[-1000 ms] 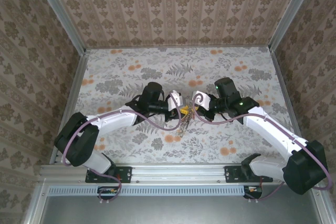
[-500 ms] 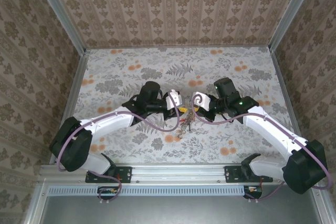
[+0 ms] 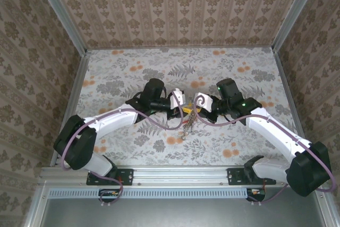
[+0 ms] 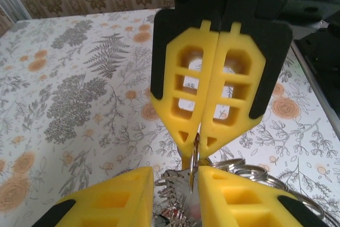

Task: Put the keys on the keyring

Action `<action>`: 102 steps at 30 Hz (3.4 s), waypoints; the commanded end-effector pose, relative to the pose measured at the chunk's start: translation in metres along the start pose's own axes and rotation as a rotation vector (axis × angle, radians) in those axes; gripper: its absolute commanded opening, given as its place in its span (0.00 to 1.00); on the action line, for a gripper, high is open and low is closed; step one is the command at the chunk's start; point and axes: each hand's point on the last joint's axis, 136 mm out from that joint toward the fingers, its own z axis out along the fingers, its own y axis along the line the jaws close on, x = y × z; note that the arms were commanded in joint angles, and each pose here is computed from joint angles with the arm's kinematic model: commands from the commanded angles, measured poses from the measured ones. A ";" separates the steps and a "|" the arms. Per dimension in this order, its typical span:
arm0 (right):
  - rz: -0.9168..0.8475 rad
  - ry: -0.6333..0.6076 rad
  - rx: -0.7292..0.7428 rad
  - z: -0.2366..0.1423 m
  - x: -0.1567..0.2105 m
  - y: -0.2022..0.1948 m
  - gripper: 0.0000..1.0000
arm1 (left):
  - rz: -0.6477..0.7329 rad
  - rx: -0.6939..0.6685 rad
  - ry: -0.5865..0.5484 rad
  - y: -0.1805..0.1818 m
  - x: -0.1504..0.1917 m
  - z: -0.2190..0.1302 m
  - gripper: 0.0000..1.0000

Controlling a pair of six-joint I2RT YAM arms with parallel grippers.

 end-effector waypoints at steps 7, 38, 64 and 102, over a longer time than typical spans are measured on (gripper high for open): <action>-0.034 -0.081 -0.005 -0.004 -0.021 0.000 0.00 | 0.015 0.059 -0.015 -0.001 -0.006 0.002 0.21; 0.067 -0.184 0.025 0.000 -0.012 -0.006 0.04 | -0.038 0.059 -0.315 -0.002 -0.034 -0.010 0.00; -0.033 -0.012 0.037 -0.014 -0.018 -0.005 0.00 | 0.037 -0.028 -0.052 0.006 -0.012 -0.006 0.28; -0.037 -0.079 0.040 -0.012 -0.027 -0.004 0.07 | 0.047 0.049 -0.061 0.000 -0.022 0.002 0.00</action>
